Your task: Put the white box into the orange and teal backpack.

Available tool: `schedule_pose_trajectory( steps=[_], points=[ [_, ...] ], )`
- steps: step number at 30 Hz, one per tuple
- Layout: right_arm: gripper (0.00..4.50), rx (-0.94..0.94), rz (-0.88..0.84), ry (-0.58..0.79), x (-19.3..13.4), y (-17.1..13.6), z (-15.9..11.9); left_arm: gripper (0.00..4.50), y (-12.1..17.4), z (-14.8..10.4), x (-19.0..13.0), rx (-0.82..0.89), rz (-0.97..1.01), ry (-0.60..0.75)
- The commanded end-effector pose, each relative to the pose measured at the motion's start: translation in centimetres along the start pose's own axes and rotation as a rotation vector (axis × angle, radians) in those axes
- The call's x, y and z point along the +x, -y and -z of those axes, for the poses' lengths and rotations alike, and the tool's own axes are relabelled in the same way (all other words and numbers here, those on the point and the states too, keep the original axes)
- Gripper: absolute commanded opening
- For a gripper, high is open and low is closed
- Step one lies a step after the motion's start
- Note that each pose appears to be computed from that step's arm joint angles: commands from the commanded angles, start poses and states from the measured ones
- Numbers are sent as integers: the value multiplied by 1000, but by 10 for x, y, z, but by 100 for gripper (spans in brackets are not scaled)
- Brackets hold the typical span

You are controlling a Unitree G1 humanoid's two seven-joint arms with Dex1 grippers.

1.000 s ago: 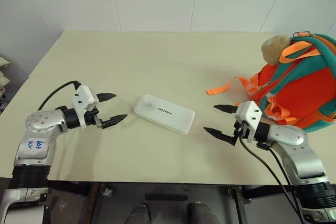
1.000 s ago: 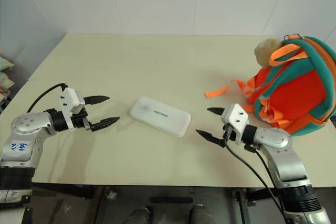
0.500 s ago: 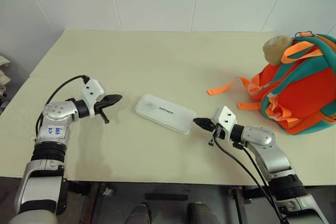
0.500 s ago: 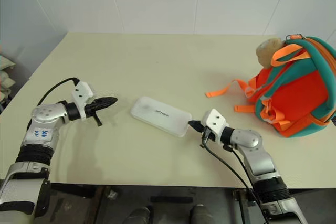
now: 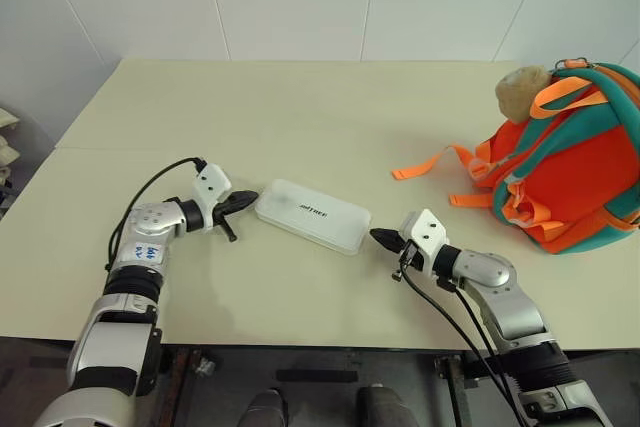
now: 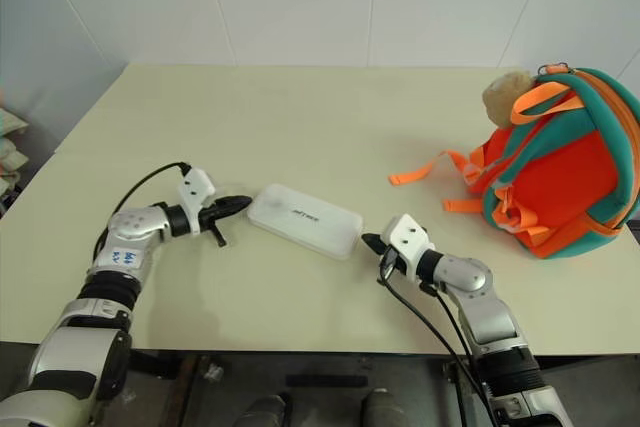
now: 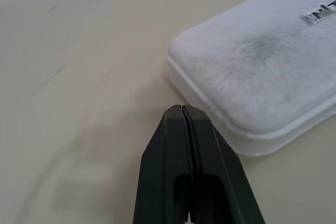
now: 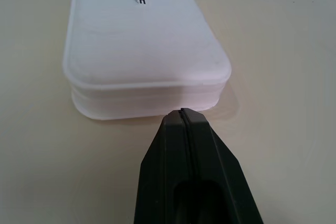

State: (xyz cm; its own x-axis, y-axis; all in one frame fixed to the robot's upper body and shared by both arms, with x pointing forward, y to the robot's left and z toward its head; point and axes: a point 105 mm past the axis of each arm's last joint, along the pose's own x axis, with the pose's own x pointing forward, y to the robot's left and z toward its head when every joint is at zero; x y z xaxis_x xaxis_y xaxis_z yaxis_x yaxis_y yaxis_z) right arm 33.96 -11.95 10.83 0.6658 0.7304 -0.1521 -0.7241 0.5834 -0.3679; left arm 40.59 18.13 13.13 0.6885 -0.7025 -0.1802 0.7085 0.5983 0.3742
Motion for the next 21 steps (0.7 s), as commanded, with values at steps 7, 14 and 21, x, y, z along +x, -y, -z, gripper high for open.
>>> schedule_pose_trajectory(
  steps=[7,14,21],
  points=[
    [0,-37,-14,41,3,0,-14,2,22,-10,9,39,87,59],
    [0,-86,-20,-6,-19,19,-8,2,57,-2,0,7,167,58],
    [0,-92,-20,-55,-40,30,4,2,82,-5,-8,-53,164,70]
  ],
)
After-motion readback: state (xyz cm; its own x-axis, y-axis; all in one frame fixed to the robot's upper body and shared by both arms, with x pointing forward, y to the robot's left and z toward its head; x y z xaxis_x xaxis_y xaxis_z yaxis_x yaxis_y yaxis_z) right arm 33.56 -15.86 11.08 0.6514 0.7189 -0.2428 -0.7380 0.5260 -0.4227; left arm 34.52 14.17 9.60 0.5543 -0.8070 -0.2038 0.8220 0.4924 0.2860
